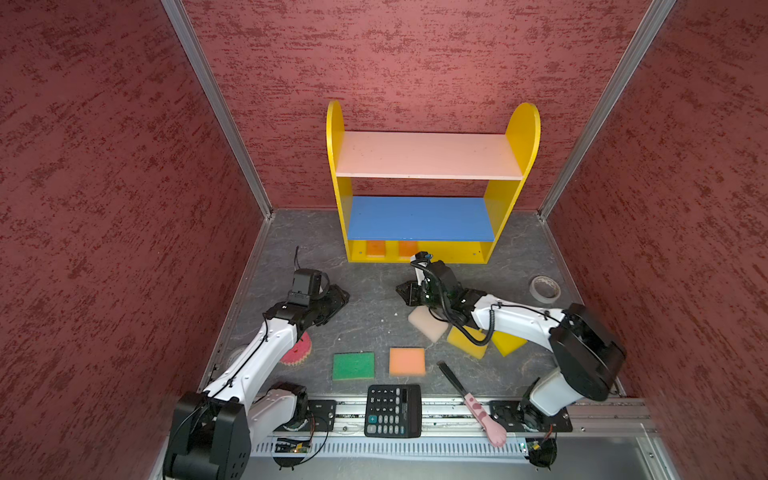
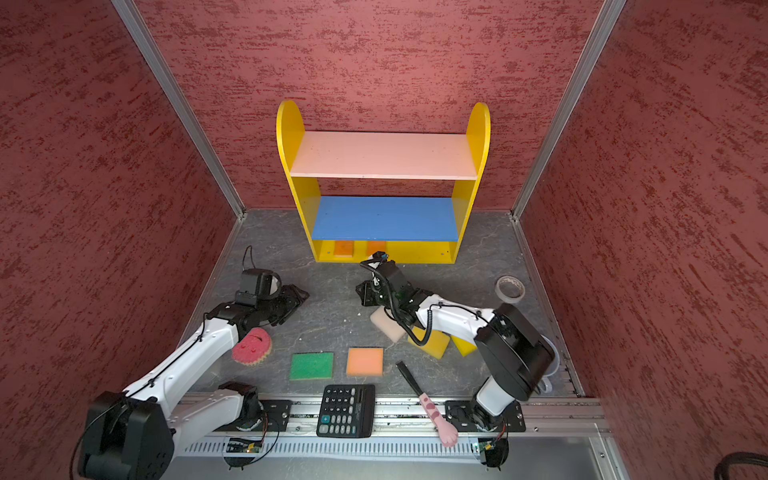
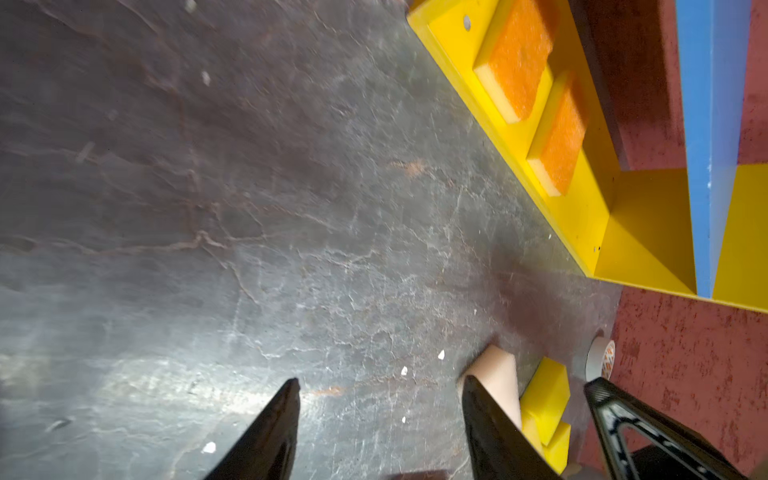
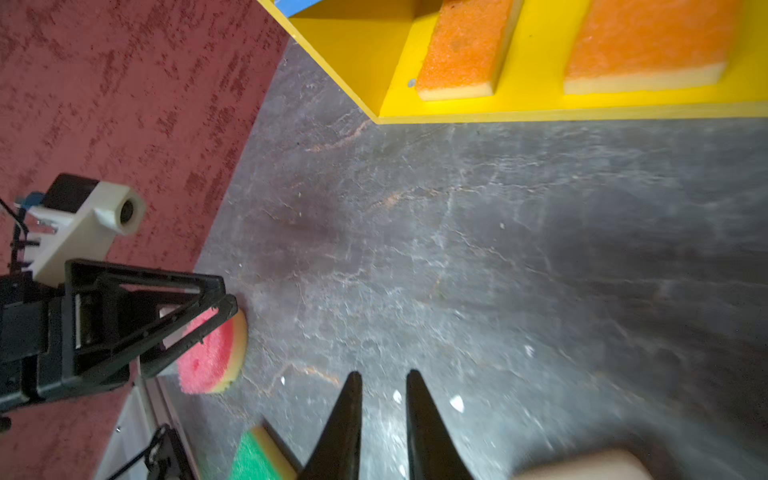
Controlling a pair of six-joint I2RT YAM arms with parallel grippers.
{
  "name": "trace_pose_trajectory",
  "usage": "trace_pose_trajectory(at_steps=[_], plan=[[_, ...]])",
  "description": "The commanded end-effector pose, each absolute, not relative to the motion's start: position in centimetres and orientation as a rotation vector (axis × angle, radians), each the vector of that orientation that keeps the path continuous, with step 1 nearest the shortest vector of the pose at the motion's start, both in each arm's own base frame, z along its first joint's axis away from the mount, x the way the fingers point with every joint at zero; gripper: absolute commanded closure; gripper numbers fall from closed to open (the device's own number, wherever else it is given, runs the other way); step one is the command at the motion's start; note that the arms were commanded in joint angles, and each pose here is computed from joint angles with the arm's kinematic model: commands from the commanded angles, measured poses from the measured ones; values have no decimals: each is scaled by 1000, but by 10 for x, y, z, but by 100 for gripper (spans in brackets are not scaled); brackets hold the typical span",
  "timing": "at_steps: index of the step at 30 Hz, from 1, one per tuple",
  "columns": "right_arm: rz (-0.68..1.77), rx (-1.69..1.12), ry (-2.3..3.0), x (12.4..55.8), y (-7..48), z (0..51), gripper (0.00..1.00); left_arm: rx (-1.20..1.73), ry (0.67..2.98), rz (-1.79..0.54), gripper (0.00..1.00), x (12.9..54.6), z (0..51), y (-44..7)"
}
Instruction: Place and organize the cleaning sponges onto the shelf
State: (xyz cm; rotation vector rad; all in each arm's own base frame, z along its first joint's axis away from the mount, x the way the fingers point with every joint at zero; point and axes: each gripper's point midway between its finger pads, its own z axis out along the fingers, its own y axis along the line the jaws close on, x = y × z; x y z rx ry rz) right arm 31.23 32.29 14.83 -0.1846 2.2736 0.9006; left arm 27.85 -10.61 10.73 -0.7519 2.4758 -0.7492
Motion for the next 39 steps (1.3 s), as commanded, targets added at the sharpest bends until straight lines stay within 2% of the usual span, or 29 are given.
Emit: trace_pose_trajectory(at_steps=[1,4,8,13,16,21,28,31,33,35,39], plan=[[638,-177,2261,311,278,161,74,-712,2482,-757,34,281,113,-122],[592,-182,2313,297,263,158,76,-675,2507,-757,34,276,112,-134],[667,-281,2411,268,264,149,77,-603,2540,-775,43,267,108,-155],[764,-424,2510,236,270,134,62,-560,2608,-763,45,252,96,-174],[804,-459,2525,226,275,132,59,-563,2605,-788,45,250,93,-185],[927,-567,2505,208,295,128,59,-508,2613,-778,46,249,101,-200],[910,-626,2536,185,301,100,61,-493,2677,-689,43,225,94,-193],[937,-639,2518,176,305,96,61,-505,2753,-571,52,202,84,-175],[940,-650,2493,175,309,97,61,-526,2775,-500,53,186,82,-160],[939,-667,2458,177,315,101,61,-561,2785,-448,52,170,83,-145],[962,-691,2376,185,338,113,56,-681,2771,-383,36,139,87,-114]])
